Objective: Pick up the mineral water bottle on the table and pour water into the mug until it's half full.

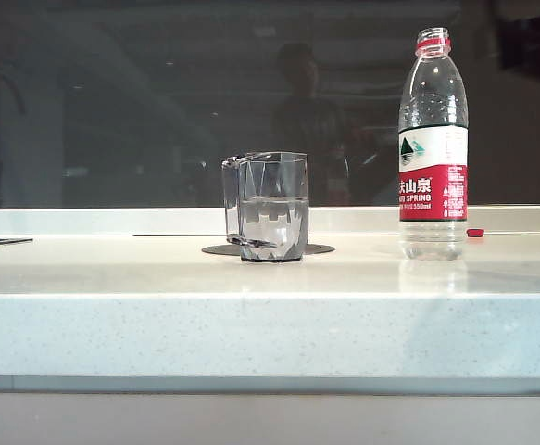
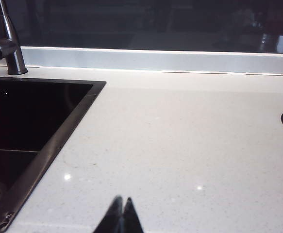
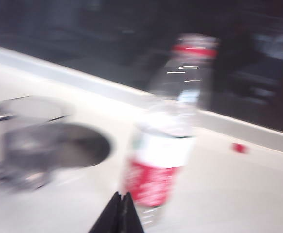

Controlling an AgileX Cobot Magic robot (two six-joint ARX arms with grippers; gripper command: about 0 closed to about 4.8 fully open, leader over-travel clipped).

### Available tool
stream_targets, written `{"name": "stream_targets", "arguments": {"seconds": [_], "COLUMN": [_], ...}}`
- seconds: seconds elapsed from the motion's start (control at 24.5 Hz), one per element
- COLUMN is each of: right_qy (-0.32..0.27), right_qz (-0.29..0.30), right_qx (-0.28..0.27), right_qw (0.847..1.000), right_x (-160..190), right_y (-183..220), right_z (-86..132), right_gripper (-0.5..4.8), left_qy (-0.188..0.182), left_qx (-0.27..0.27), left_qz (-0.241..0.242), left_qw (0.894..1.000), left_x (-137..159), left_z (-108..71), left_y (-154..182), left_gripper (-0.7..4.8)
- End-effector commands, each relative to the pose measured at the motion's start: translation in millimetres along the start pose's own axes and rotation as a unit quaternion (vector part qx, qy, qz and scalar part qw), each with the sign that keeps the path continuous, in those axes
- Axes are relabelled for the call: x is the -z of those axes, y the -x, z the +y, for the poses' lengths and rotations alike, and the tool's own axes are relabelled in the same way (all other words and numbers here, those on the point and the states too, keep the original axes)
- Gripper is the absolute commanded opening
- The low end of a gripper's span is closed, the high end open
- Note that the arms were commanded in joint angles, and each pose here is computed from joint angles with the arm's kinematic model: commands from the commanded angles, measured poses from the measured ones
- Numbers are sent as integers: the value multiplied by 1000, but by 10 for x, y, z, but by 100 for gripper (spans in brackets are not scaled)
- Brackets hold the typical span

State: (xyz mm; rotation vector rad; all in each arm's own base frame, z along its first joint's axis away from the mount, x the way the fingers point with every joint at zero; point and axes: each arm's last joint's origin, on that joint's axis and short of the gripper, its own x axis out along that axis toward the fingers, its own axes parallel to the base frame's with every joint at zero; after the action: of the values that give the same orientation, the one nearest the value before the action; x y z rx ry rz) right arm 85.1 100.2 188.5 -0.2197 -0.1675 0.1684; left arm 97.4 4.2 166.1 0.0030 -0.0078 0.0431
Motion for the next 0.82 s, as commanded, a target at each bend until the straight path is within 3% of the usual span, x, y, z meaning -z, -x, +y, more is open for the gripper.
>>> {"name": "stream_targets", "arguments": {"seconds": [0.04,0.16,0.24,0.53,0.65,0.82], "right_qy": [-10,-23,-68,-87,-70,-57], "right_qz": [-1,-10,-34,-86,-96,-105], "right_qx": [79,151,204,291,278,199], "right_qw": [997,988,976,949,953,973], "right_x": [-24,-39,-73,-121,-114,-73], "right_y": [-18,-6,22,135,142,112], "right_z": [-274,-477,-609,-865,-896,-885], "right_gripper": [-1,-1,-1,0,0,0], "left_qy": [1,1,1,2,1,1], "left_qx": [2,2,2,2,1,2], "left_qz": [-7,-6,-6,-6,-6,-6], "left_qw": [1000,1000,1000,1000,1000,1000], "left_x": [-20,-19,-19,-18,-18,-18], "left_z": [-1,-1,-1,-1,0,-1], "left_y": [1,1,1,1,1,1], "left_gripper": [-4,-4,-4,-4,-4,-4]}}
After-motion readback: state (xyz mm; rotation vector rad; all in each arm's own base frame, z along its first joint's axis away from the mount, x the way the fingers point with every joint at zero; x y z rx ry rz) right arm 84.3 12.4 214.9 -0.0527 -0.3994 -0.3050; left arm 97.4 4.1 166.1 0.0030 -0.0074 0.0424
